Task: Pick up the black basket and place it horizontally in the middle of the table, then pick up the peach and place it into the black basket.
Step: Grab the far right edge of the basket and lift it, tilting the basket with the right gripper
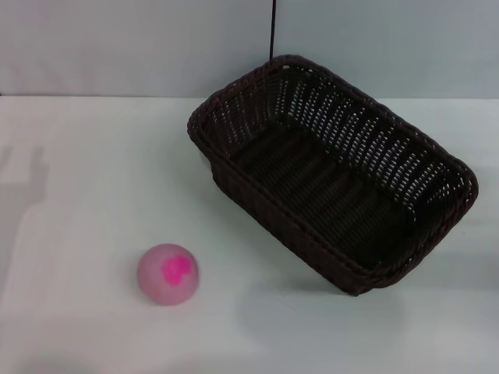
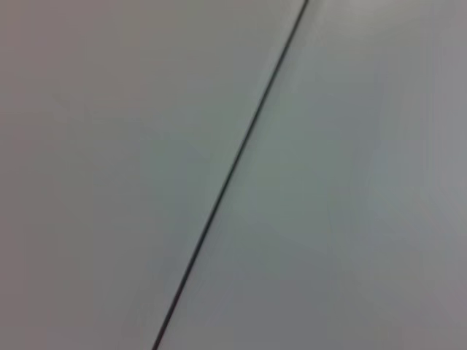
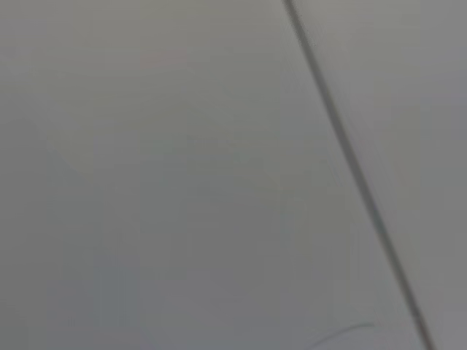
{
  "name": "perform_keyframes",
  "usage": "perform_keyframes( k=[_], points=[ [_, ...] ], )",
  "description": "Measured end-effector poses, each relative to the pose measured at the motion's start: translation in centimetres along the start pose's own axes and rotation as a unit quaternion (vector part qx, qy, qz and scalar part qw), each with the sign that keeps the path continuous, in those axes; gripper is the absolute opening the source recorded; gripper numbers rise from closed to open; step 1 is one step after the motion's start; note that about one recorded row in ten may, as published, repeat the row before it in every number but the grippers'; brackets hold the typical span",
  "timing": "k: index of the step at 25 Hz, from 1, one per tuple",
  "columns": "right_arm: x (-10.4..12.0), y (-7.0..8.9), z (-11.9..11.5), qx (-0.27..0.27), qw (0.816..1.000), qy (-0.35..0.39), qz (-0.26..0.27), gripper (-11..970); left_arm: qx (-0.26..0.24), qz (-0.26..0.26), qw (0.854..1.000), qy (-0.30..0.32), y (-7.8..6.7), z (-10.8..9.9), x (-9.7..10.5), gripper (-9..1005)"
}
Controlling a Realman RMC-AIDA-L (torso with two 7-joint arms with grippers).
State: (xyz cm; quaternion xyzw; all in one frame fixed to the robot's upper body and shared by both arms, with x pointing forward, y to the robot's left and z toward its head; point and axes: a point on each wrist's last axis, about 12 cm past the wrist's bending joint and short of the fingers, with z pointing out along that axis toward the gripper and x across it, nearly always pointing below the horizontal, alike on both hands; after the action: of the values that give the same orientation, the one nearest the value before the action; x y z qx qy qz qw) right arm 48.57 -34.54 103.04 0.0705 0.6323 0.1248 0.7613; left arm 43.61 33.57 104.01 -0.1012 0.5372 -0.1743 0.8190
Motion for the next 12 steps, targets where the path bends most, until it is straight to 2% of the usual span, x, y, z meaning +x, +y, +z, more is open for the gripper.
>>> perform_keyframes(
  k=[7,8,9,12],
  points=[
    [-1.6,-0.9,0.1,-0.096,0.994,0.04,0.02,645,0.031,0.016,0.999,0.024,0.2,-0.2,-0.1,523],
    [-2.8,-1.4,0.3,-0.135,0.988,0.061,0.034,648,0.036,0.016,0.999,0.027,0.1,-0.1,0.0,522],
    [-2.8,-1.4,0.3,-0.135,0.988,0.061,0.034,651,0.036,0.016,0.999,0.027,0.1,-0.1,0.0,522],
    [-5.5,-2.2,0.9,-0.198,0.972,0.114,0.052,660,0.038,0.015,0.999,0.027,0.0,-0.1,0.0,521]
  ],
)
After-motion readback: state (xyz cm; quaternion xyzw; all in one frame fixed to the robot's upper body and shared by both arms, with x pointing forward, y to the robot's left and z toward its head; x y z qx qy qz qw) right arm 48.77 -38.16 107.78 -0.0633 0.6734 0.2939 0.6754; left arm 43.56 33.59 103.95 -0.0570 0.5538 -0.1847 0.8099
